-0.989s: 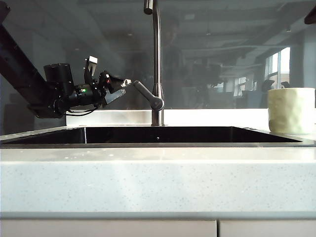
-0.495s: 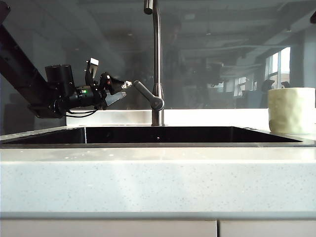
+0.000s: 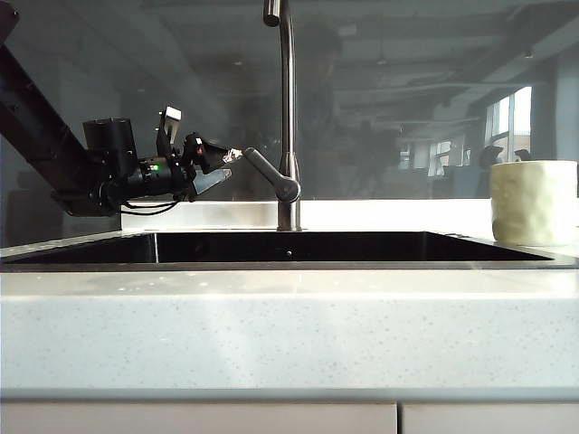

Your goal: Pick up the mug next to the sink, go to the faucet to get some water, pour the water into the sink, and finally put the mug back to its place.

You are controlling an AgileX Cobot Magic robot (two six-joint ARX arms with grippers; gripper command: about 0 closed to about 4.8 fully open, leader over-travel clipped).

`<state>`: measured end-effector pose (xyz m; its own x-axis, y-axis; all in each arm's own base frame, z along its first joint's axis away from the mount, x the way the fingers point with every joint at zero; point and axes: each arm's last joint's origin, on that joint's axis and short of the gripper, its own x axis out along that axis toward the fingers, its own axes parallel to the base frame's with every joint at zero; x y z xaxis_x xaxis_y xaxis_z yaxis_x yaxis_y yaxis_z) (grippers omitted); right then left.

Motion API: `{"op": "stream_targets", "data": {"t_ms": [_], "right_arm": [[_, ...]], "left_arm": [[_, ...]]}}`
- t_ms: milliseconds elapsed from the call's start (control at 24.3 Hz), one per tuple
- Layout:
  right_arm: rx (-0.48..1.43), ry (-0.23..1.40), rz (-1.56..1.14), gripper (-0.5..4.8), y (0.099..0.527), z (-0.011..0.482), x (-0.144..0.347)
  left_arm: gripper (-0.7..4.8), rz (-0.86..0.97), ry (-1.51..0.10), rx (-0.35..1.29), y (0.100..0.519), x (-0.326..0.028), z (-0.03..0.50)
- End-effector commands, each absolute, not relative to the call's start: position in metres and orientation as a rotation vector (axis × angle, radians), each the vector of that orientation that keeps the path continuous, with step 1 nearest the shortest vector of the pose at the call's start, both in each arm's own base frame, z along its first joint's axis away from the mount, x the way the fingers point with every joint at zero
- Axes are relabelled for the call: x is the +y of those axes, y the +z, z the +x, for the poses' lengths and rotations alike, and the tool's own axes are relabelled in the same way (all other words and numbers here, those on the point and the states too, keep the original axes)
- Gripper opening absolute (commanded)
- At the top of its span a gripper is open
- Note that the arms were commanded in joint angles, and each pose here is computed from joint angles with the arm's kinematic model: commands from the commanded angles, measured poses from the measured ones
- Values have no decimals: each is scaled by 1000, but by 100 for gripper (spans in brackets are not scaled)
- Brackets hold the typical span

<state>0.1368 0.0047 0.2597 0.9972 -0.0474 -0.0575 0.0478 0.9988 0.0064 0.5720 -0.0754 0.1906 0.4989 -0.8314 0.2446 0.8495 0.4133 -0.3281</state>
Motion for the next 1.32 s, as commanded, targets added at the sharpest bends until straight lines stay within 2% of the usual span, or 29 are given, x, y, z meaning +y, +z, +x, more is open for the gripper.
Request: {"op": "stream_targets", "data": {"t_ms": [41,206,495,948,1113,1319], "right_arm": [[-58,-48,27,-9,232,124,4],[-100,-44,35,-9,208,114,-1],[-141,-73,46,-9,192,106,-9],[-175,-59,30,-9,182,95,-13],[-132,-17,36,-9,176,96,-11],[-124,-41,47,-9,176,96,-9]], "left_arm": [[340,-430,-1061,-61,196,-74,571],[340,-430,-1061,-61,196,-74,571],[340,-430,-1061,-60,196,-74,571],[340,-430,-1060,-60,196,-74,571],[340,-433,-1058,-54,195,-74,572],[340,-433,-1059,-53,195,-74,572]]}}
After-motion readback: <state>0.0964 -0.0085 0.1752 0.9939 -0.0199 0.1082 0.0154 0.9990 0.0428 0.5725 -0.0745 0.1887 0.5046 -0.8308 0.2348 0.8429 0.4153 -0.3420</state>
